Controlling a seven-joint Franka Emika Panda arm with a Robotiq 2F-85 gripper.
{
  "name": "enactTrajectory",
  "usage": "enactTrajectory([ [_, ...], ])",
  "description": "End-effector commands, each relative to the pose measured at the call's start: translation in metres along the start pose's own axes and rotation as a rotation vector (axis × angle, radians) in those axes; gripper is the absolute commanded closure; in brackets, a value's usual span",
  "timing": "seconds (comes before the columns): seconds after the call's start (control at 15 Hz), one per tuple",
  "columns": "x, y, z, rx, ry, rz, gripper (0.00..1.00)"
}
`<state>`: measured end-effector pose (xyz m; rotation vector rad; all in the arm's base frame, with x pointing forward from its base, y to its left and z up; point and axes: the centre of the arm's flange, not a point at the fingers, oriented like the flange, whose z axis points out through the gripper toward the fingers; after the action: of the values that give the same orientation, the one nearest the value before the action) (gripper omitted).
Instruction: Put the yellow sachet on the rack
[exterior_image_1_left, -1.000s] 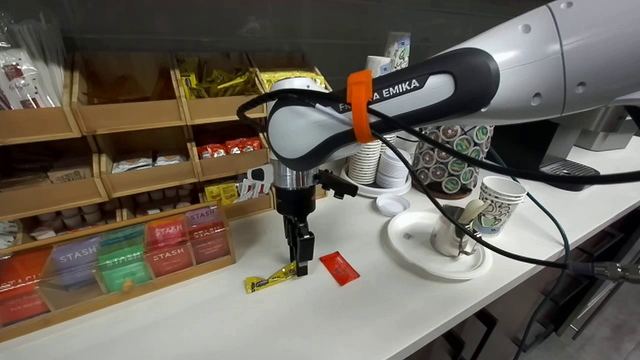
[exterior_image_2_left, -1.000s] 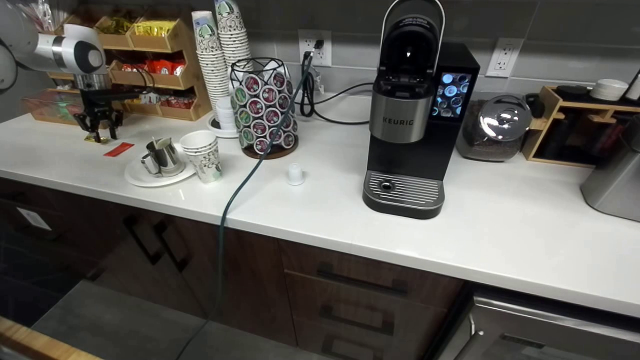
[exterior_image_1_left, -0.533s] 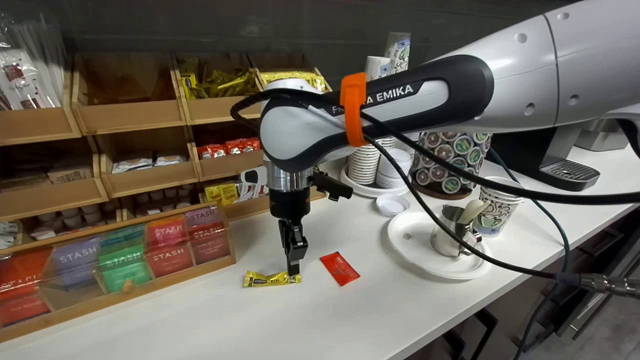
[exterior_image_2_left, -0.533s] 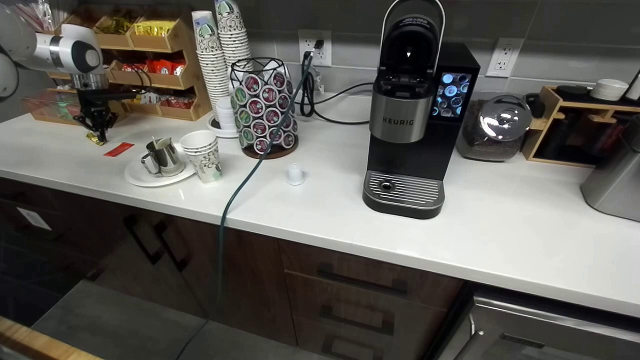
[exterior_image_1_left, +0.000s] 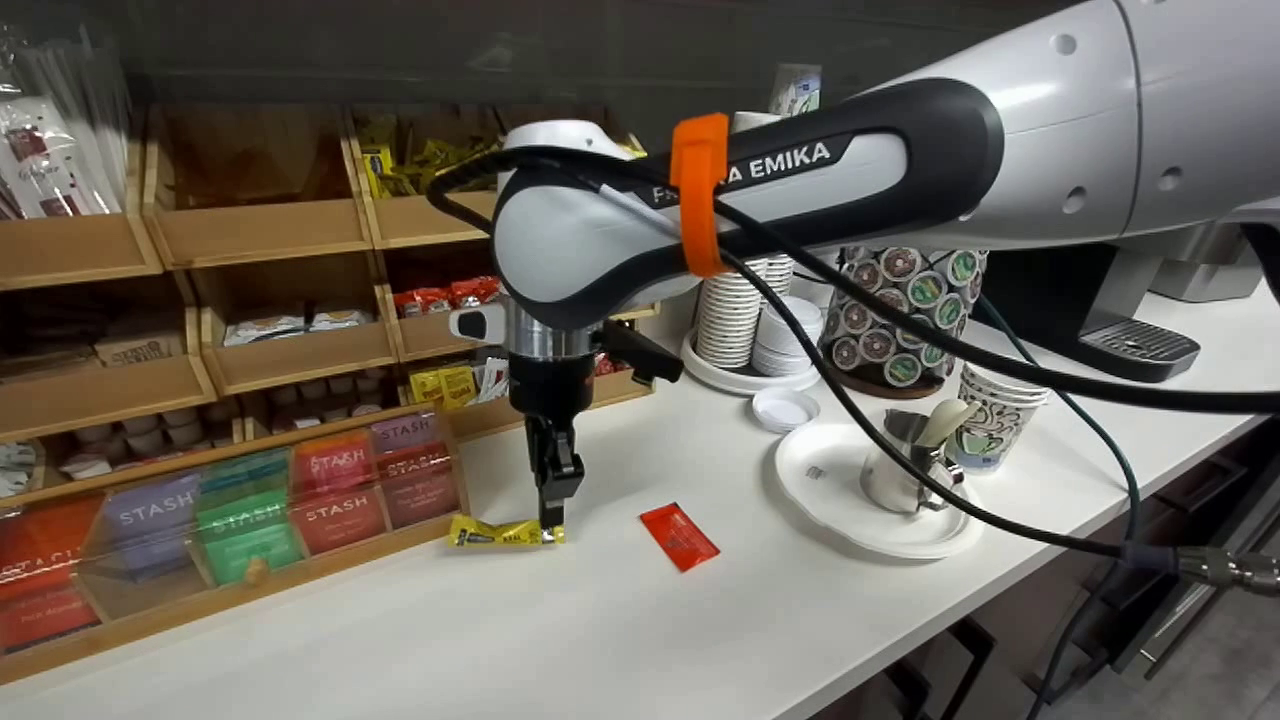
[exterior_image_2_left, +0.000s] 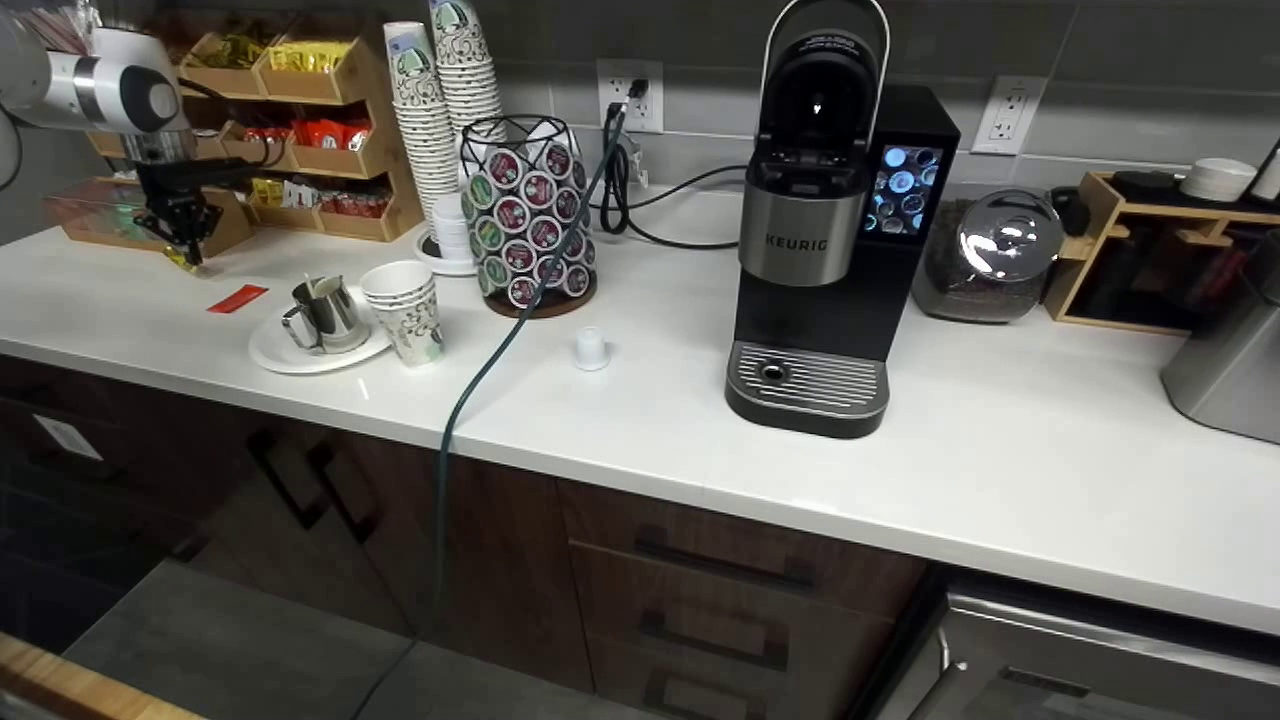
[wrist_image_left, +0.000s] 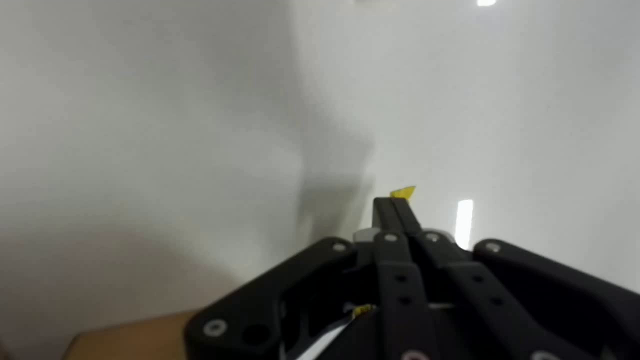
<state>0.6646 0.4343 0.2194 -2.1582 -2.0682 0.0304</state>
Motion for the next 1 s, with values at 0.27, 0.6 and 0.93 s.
enactTrajectory([
  [0.27, -0.010, -0.029, -0.087, -0.393, 0.129, 0.146, 1.00],
  [0.6, 0.003, 0.022, -0.111, -0.464, 0.242, 0.203, 0.99],
  [0.93, -0.006, -0.009, -0.116, -0.446, 0.289, 0.146, 1.00],
])
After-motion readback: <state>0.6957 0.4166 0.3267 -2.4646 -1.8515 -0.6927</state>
